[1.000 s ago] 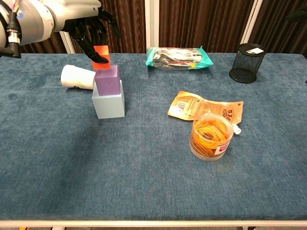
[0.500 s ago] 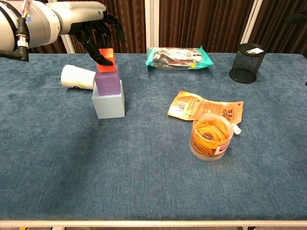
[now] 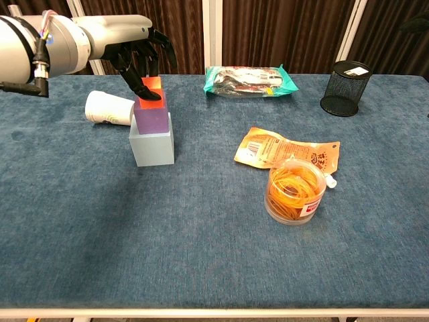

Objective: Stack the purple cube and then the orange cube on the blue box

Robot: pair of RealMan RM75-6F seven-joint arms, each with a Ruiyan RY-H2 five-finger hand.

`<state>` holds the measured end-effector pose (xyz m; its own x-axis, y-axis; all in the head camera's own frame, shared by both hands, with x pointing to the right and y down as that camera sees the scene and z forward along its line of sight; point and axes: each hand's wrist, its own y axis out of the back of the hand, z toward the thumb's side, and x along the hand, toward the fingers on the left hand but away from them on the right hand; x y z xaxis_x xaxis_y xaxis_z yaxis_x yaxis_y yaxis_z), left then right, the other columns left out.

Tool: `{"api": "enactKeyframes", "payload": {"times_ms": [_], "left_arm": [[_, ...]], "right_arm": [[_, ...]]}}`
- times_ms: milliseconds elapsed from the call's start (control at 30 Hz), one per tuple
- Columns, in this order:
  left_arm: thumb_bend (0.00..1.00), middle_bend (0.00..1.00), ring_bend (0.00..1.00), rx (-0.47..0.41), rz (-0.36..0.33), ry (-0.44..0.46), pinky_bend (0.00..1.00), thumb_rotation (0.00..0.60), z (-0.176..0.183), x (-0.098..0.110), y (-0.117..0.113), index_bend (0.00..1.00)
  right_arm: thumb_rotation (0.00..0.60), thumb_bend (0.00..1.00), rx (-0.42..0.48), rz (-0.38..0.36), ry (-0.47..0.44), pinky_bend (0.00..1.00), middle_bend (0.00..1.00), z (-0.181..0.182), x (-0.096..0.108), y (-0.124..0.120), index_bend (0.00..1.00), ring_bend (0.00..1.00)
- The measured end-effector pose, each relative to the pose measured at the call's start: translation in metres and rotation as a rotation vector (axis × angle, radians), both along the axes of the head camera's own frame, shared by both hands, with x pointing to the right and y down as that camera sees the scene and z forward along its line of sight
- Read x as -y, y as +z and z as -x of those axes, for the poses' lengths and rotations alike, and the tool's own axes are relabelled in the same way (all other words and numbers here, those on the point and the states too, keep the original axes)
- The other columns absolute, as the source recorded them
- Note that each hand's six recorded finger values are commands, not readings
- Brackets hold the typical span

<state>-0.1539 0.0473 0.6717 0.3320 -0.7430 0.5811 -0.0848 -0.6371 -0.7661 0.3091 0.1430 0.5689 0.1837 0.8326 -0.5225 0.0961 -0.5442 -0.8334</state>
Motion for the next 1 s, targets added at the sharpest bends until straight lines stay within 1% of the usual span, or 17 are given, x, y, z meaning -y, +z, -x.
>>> {"api": "enactKeyframes", "payload": {"times_ms": [67, 200, 300, 433, 567, 700, 767, 833, 900, 1000], "left_arm": [[0.23, 0.52, 0.43, -0.007, 0.003, -0.002, 0.49, 0.6, 0.0, 0.0, 0.0, 0.31], [0.15, 0.37, 0.31, -0.033, 0.011, -0.006, 0.38, 0.6, 0.002, 0.001, -0.004, 0.25], [0.11, 0.33, 0.27, -0.049, 0.01, -0.009, 0.34, 0.6, 0.005, 0.003, -0.01, 0.23], [0.1, 0.32, 0.26, -0.052, 0.004, -0.011, 0.32, 0.6, 0.012, 0.005, -0.02, 0.23], [0.11, 0.31, 0.25, -0.014, -0.016, -0.033, 0.31, 0.6, 0.035, 0.006, -0.033, 0.23], [0.21, 0.3, 0.23, 0.068, -0.067, -0.103, 0.29, 0.6, 0.076, 0.007, -0.044, 0.23], [0.23, 0.27, 0.21, 0.114, -0.107, -0.148, 0.27, 0.6, 0.1, 0.004, -0.048, 0.23], [0.22, 0.24, 0.19, 0.153, -0.165, -0.166, 0.25, 0.6, 0.121, 0.0, -0.051, 0.22], [0.18, 0.22, 0.18, 0.19, -0.214, -0.15, 0.23, 0.6, 0.136, -0.006, -0.052, 0.22], [0.14, 0.21, 0.17, 0.263, -0.303, -0.094, 0.22, 0.6, 0.167, -0.023, -0.049, 0.21]], "right_arm": [[0.6, 0.15, 0.0, 0.001, 0.0, 0.0, 0.03, 0.0, 0.0, 0.0, 0.0, 0.0], [0.6, 0.15, 0.0, 0.002, -0.002, 0.0, 0.03, 0.0, 0.0, 0.001, 0.0, 0.0], [0.6, 0.15, 0.0, 0.001, -0.001, 0.0, 0.03, 0.0, 0.0, 0.0, 0.0, 0.0], [0.6, 0.15, 0.002, 0.0, 0.0, 0.0, 0.03, 0.0, 0.0, 0.0, 0.0, 0.0], [0.6, 0.15, 0.006, -0.003, 0.001, 0.0, 0.03, -0.001, 0.0, -0.002, 0.0, 0.0], [0.6, 0.15, 0.016, -0.011, 0.002, 0.0, 0.03, 0.0, 0.0, -0.005, 0.0, 0.0], [0.6, 0.15, 0.02, -0.018, -0.002, 0.0, 0.03, 0.001, -0.001, -0.006, 0.0, 0.0], [0.6, 0.15, 0.025, -0.023, -0.009, 0.0, 0.02, 0.003, -0.002, -0.007, 0.0, 0.0], [0.6, 0.15, 0.029, -0.026, -0.02, 0.0, 0.02, 0.005, -0.003, -0.008, 0.0, 0.0], [0.6, 0.15, 0.034, -0.028, -0.031, 0.0, 0.02, 0.007, -0.006, -0.008, 0.0, 0.0]]}}
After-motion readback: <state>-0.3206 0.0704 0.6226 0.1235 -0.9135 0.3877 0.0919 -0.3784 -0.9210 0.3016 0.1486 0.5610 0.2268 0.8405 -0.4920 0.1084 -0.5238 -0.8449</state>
